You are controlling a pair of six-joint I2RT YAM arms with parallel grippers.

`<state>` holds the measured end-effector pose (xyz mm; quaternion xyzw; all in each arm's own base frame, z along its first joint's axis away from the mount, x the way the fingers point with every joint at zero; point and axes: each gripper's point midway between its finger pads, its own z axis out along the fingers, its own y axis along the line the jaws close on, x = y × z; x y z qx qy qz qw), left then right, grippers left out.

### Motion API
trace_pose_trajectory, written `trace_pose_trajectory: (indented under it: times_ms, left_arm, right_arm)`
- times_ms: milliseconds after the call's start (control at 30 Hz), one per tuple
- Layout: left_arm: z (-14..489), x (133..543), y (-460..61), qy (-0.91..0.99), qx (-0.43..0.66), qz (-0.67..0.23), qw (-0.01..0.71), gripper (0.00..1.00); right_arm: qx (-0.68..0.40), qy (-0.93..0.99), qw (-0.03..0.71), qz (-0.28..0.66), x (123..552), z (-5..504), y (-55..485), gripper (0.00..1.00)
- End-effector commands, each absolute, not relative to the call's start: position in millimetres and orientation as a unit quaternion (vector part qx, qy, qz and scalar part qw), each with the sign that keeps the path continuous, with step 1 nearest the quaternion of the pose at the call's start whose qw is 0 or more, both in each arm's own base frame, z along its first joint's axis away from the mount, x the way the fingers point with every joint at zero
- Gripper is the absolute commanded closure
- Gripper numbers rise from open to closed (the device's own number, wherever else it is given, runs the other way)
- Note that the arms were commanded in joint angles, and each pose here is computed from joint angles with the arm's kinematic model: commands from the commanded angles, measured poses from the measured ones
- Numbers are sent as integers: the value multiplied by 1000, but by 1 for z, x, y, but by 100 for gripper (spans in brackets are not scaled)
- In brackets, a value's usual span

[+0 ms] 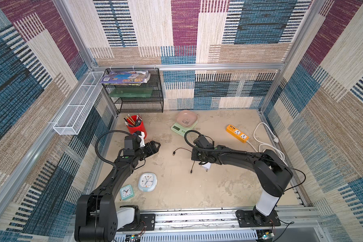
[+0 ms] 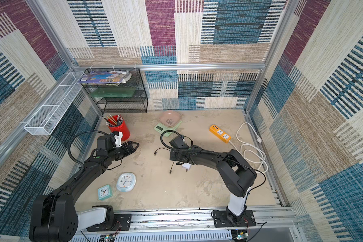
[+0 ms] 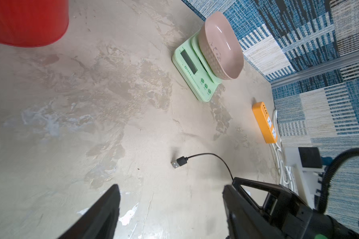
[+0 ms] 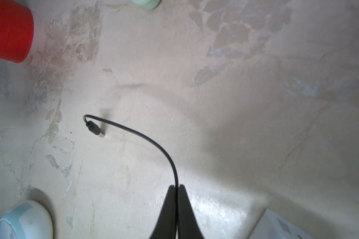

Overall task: Charge the electronic scale
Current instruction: Move the charging cable to the center of the board, then pick up the charging cable from the center of the board.

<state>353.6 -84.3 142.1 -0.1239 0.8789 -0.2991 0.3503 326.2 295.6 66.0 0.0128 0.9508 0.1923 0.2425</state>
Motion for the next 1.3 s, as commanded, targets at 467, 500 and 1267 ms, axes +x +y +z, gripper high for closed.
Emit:
trace_pose_trajectory:
  times_ms: [467, 500, 1267]
  left_arm:
    - [160, 352, -96, 872, -85, -320, 361, 22]
    - [161, 351, -96, 871, -83, -321, 363, 22]
    - [184, 342, -95, 863, -70, -316, 388, 23]
  right_arm:
    - [-253, 891, 337, 168, 380, 97, 348, 33]
    - [-261, 891, 332, 169, 382, 92, 350, 32]
    - [-326, 892, 280, 142, 395, 31, 370, 55]
